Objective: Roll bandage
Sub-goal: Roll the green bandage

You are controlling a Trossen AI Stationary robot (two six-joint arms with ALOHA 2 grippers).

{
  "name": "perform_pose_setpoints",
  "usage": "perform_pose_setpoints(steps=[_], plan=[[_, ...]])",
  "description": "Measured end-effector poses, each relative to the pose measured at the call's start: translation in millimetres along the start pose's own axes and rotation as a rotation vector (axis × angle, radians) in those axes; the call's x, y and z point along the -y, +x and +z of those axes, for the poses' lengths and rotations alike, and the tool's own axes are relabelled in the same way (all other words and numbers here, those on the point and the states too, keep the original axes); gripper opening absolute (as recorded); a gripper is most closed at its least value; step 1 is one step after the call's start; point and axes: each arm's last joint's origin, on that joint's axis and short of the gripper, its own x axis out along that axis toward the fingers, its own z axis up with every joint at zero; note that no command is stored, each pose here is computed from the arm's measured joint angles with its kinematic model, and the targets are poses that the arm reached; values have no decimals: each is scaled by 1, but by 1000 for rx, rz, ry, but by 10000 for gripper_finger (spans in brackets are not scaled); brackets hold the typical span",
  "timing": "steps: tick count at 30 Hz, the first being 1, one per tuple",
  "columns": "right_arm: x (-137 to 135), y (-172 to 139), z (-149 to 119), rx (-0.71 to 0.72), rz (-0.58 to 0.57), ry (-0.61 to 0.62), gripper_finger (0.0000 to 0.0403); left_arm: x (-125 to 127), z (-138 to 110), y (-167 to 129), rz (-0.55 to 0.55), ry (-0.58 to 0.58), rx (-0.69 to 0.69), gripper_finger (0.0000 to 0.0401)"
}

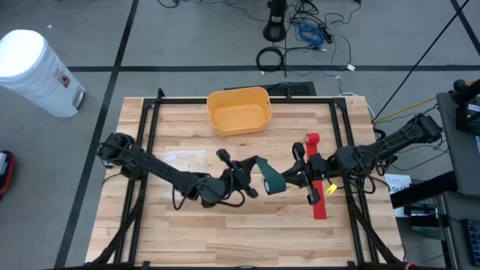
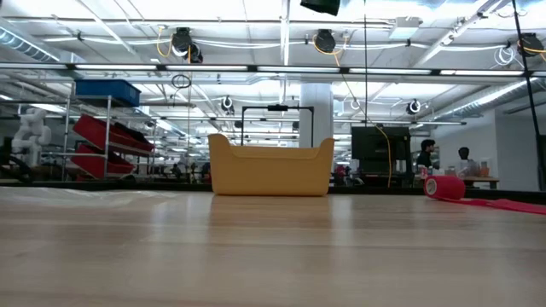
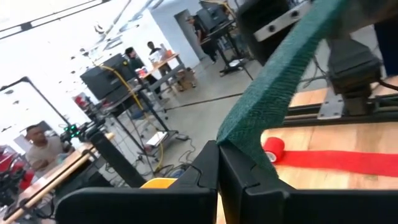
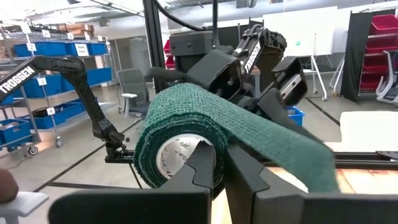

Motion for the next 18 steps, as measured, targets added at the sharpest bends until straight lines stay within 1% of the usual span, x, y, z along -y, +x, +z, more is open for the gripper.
perform_pose_setpoints(steps=[6, 10, 14, 18], plan=[[0, 0, 0, 0, 0, 12, 11, -4, -2, 8, 18, -7, -10, 1], [0, 0, 0, 0, 1, 25, 11, -5, -3, 11, 4, -28, -5, 1], [0, 0, 0, -3, 3, 34, 11, -8, -5, 16, 15, -26, -9, 0], [0, 0, -2, -17, 2, 42, 11, -11, -1, 17, 34, -18, 13, 0]])
